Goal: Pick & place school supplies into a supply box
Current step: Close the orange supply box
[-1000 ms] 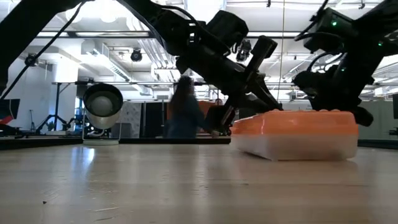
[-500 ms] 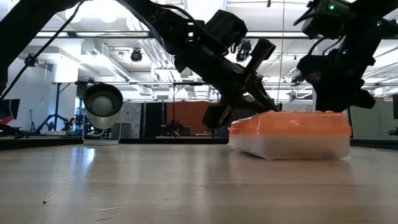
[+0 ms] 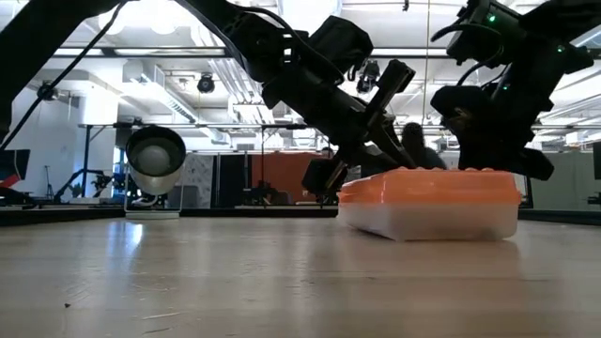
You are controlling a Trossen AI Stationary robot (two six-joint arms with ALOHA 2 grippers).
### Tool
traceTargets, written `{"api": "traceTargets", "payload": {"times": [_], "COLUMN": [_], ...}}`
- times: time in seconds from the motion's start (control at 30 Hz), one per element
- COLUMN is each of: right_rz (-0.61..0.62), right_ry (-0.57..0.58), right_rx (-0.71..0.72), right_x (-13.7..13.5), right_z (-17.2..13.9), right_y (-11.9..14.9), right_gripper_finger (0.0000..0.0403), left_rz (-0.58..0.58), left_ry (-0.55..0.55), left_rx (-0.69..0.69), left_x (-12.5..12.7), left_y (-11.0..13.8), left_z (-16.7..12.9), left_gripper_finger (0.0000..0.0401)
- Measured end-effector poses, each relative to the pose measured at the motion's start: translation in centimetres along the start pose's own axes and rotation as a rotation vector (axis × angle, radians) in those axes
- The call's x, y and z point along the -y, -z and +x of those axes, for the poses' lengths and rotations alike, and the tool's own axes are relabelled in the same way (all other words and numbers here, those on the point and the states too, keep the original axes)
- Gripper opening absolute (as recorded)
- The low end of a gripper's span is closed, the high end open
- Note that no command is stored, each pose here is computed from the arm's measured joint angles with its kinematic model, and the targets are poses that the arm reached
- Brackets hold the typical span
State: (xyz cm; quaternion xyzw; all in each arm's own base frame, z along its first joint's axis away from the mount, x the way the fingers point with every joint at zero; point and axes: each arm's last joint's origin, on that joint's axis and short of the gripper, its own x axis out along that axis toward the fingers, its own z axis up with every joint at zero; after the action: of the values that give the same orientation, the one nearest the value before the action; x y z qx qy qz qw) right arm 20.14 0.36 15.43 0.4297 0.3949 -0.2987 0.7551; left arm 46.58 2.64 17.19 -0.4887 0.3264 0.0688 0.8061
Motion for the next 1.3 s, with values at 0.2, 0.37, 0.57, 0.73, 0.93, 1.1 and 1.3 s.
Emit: {"api": "traceTargets", "payload": {"times": [0.2, 0.37, 0.57, 0.73, 0.93, 1.1, 1.3], "right_rz": [-0.037, -0.095, -0.144, -0.109, -0.084, -0.095, -0.234], "right_ry": [0.003, 0.065, 0.188, 0.218, 0.161, 0.14, 0.045], "right_rx": [0.005, 0.054, 0.103, 0.063, 0.019, 0.025, -0.026], "right_x": [-0.5, -0.6, 0.2, 1.6, 1.9, 1.6, 0.8], "right_z": [0.7, -0.7, -3.7, -3.5, -2.6, -2.4, -1.5], "right_y": [-0.1, -0.6, -1.0, -0.3, 0.6, 0.6, 0.7], "right_gripper_finger": [0.0033, 0.0034, 0.0034, 0.0034, 0.0034, 0.0034, 0.0034], "left_rz": [-0.005, -0.002, -0.004, -0.009, -0.005, 0.025, 0.094], "left_ry": [-0.012, -0.032, -0.042, -0.073, -0.129, -0.239, -0.294], "left_rx": [-0.014, -0.009, -0.011, -0.017, -0.016, 0.034, 0.197], "left_x": [-0.1, -0.3, -0.4, -0.5, 0.1, 1.3, 4.0], "left_y": [0.1, 0.1, 0.1, 0.3, 1.0, 1.8, 1.6], "left_z": [0.0, 0.0, 0.0, -0.1, -0.8, -2.6, -6.6], "left_gripper_finger": [0.0, 0.0, 0.0, 0.0, 0.0, 0.0, 0.0]}}
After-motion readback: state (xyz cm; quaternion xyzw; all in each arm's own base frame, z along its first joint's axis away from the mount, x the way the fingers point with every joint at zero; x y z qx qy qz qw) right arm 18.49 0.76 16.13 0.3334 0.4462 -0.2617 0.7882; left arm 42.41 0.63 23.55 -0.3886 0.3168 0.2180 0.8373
